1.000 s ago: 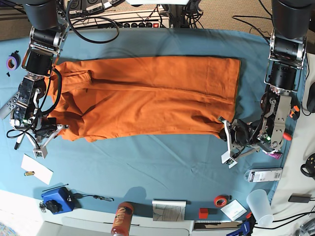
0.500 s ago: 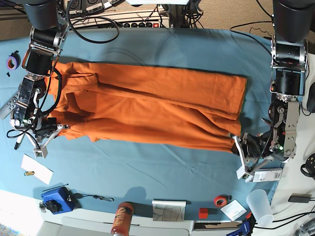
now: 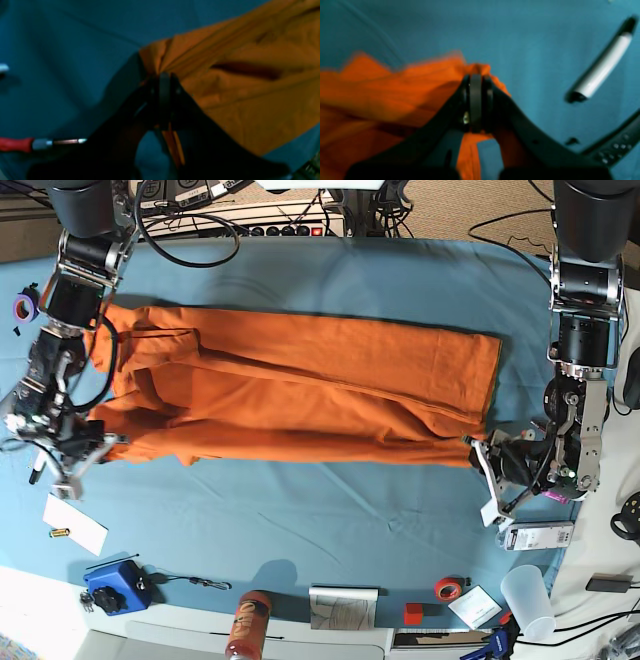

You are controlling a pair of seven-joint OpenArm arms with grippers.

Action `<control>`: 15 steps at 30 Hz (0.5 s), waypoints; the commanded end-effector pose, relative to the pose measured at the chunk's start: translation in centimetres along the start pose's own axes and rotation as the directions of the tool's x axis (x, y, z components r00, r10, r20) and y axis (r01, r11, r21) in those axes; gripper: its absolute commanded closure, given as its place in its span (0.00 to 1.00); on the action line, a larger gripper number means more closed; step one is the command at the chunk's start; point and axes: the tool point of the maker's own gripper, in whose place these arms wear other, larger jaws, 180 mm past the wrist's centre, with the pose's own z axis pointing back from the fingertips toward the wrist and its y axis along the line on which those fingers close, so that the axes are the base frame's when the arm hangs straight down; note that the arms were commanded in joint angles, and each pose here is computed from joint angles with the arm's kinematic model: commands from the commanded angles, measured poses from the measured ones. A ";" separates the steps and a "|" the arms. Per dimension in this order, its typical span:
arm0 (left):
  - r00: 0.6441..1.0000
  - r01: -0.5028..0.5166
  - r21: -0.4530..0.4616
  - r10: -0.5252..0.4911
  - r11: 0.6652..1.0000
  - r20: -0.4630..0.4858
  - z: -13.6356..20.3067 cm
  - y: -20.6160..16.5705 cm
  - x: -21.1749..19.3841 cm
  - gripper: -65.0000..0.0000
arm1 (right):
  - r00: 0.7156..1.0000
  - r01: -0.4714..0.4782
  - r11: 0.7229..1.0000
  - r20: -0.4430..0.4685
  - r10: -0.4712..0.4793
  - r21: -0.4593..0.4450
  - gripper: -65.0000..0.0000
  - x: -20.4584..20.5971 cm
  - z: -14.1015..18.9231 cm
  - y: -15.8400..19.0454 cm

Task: Layout the t-shirt on the table in an organized manner, then fold the t-shirt properly
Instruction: 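Fold the shirt lengthwise, lifting the hem over toward the collar with both grippers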

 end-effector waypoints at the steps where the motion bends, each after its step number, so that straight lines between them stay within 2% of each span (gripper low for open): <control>1: 0.999 0.011 0.023 -0.012 1.000 0.035 1.4 0.8 1.6 1.00 | 0.998 -0.003 1.000 0.066 0.004 -0.016 1.00 2.0 1.4 -0.9; 8: 1.000 0.011 -0.002 -0.011 1.000 -0.008 1.4 0.3 0.7 1.00 | 0.993 0.008 1.000 0.119 -0.006 -0.011 1.00 0.0 4.6 -1.1; 15: 0.998 0.065 -0.009 -0.065 0.998 -0.017 0.9 -2.1 -2.7 1.00 | 0.986 -0.025 1.000 0.167 0.024 0.009 1.00 -2.3 8.2 -0.5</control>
